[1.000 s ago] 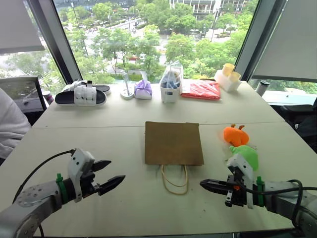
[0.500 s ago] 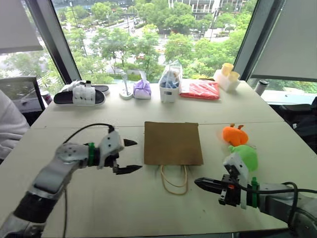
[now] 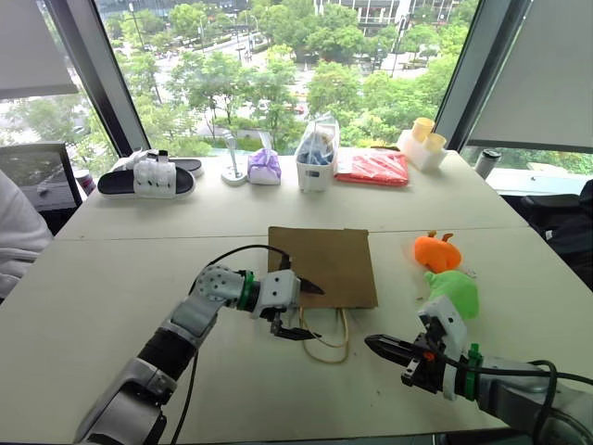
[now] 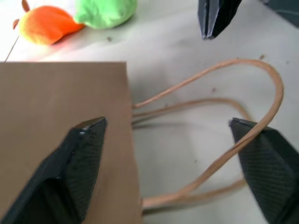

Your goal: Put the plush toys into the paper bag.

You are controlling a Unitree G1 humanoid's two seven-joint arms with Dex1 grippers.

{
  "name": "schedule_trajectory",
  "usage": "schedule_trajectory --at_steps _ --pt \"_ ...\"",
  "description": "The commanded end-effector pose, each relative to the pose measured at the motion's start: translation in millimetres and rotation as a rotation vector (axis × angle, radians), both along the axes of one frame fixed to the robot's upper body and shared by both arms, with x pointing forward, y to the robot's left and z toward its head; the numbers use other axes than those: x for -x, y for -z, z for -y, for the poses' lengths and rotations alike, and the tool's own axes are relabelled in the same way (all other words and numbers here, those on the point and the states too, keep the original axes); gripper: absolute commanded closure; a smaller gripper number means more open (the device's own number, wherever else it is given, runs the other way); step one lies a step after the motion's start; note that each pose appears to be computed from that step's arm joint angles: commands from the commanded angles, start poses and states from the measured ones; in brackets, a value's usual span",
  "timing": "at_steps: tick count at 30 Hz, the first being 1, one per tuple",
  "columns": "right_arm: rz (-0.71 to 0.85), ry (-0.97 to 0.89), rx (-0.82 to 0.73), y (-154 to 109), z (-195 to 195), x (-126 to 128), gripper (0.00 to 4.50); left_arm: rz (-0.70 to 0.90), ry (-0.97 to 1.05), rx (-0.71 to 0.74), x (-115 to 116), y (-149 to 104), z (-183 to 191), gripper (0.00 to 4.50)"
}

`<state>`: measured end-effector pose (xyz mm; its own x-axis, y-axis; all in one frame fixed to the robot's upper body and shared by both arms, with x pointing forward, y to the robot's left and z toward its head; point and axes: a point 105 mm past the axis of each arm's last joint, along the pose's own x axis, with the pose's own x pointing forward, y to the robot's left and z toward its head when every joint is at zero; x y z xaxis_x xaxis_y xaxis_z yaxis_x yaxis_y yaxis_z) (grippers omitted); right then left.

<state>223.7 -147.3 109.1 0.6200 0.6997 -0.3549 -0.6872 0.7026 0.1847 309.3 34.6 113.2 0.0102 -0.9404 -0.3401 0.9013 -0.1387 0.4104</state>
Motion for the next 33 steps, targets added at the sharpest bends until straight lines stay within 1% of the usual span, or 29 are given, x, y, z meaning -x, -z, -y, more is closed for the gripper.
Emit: schedule_trajectory --at_steps 1,3,4,5,6,8,10,11,15,19,21,24,28,33 --pt "0.061 0.001 -0.008 -10 -4 2 4.50 0.045 0.006 0.020 -5 -11 1 2.16" --pt "0.062 0.005 -0.014 -9 -5 2 4.50 0.029 0.003 0.046 -5 -15 4 3.20" --pt "0.063 0.005 -0.018 -9 -7 2 4.50 0.010 -0.009 0.078 -6 -20 6 3.62" --pt "0.064 0.006 -0.020 -8 -8 1 4.50 -0.018 -0.028 0.116 -8 -25 9 4.17" --pt "0.070 0.007 -0.026 -8 -11 1 4.50 -0.062 -0.058 0.164 -11 -34 12 4.46" --pt "0.090 0.013 -0.045 -10 -16 -2 4.50 -0.132 -0.117 0.243 -18 -48 18 4.46" --pt "0.137 0.034 -0.082 -17 -25 -10 4.50 -0.211 -0.206 0.310 -29 -64 22 4.46" --pt "0.165 0.048 -0.095 -20 -30 -15 4.50 -0.242 -0.226 0.334 -31 -71 24 4.46" --pt "0.224 0.070 -0.104 -22 -40 -29 4.50 -0.321 -0.245 0.388 -29 -90 28 4.46" --pt "0.319 0.179 -0.125 -29 -41 -68 4.50 -0.454 -0.211 0.449 -20 -111 33 4.46" --pt "0.351 0.215 -0.130 -31 -40 -86 4.50 -0.473 -0.207 0.439 -19 -113 33 4.46" --pt "0.364 0.224 -0.119 -28 -41 -98 4.50 -0.489 -0.215 0.436 -18 -114 32 4.46" --pt "0.352 0.225 -0.052 -13 -46 -115 4.50 -0.531 -0.193 0.487 -15 -124 32 4.46" --pt "0.370 0.192 0.015 -9 -59 -134 4.50 -0.579 -0.164 0.541 -11 -138 33 4.46"
